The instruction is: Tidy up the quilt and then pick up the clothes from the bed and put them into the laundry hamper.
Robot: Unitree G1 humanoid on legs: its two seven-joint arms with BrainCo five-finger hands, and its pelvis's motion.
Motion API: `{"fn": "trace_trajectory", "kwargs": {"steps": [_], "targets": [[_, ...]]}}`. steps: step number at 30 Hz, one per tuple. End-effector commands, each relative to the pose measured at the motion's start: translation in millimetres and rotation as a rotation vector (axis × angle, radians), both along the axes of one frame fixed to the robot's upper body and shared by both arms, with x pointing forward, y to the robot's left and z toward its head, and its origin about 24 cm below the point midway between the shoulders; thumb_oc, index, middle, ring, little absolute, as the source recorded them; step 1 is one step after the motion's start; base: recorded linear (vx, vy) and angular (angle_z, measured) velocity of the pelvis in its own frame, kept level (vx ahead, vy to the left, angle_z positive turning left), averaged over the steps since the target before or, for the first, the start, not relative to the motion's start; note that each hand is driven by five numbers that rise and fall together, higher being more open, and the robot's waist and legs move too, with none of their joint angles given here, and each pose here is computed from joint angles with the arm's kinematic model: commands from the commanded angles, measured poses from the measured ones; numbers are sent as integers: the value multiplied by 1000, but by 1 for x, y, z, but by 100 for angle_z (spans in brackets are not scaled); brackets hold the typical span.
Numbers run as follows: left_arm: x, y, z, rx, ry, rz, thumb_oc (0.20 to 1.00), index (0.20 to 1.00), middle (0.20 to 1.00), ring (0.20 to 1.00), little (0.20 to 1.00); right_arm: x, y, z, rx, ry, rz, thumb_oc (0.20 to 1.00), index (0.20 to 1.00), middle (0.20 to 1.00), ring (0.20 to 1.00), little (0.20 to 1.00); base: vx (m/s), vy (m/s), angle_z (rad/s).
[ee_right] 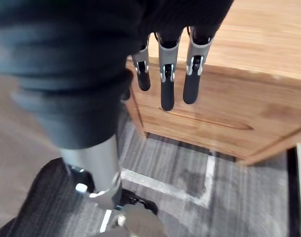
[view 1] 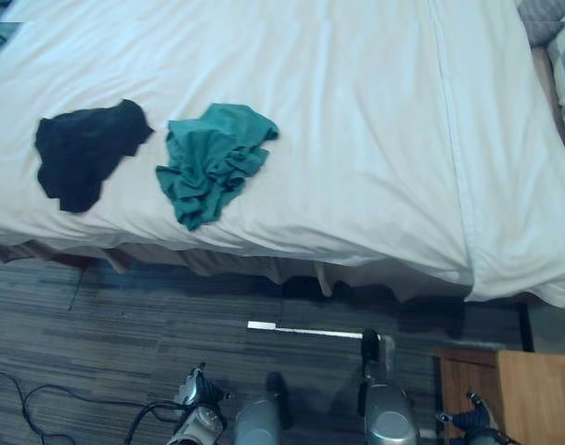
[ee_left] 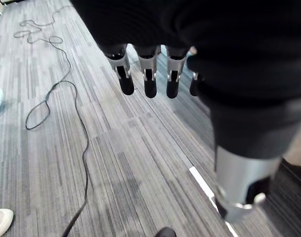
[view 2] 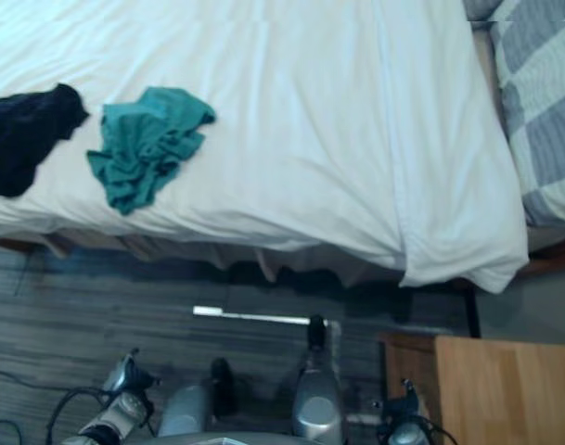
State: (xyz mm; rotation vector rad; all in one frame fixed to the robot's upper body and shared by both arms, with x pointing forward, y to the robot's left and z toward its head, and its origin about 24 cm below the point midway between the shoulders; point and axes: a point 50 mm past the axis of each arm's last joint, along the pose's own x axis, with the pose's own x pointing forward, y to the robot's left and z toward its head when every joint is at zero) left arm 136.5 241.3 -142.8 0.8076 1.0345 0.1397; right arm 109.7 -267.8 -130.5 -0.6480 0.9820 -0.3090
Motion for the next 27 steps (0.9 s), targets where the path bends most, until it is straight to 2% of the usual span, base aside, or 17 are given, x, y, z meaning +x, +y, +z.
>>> {"fn": "trace_trajectory", "kwargs": {"steps": [1,5,6,9,14,17,20,24,27], "targets": [[-23,23,0,65,36,72,1000,1000,1000,1000,1000,-2,-5,1,-39,37,46,1000,1000,1000,1000,1000,84,500,14],[-24,25,-1,91,93,-25,1000,1000,1000,1000,1000,-15,-5,-9,32,103,-17,1000,1000,1000,1000,1000,137,484,15],[-10,26,3,88,74,-53,1000,1000,1000,1000,1000,-10,4,-13,71,128,-3,1000,1000,1000,1000,1000,65,254,31],[-4,35,8,111,84,-90,1000,1000,1000,1000,1000,7,14,-12,99,110,37,1000,1000,1000,1000,1000,35,357,58],[9,41,15,127,126,-228,1000,1000,1000,1000,1000,35,32,-6,179,9,79,1000,1000,1000,1000,1000,118,504,-23],[8,43,15,129,148,-234,1000,1000,1000,1000,1000,50,35,1,165,-38,139,1000,1000,1000,1000,1000,244,434,-30],[8,33,11,92,138,-229,1000,1000,1000,1000,1000,47,26,3,142,-23,142,1000,1000,1000,1000,1000,308,275,15],[28,19,16,29,-7,-137,1000,1000,1000,1000,1000,45,10,2,39,66,183,1000,1000,1000,1000,1000,158,138,35],[30,13,16,16,-39,-117,1000,1000,1000,1000,1000,52,13,2,29,76,214,1000,1000,1000,1000,1000,332,665,-68]]}}
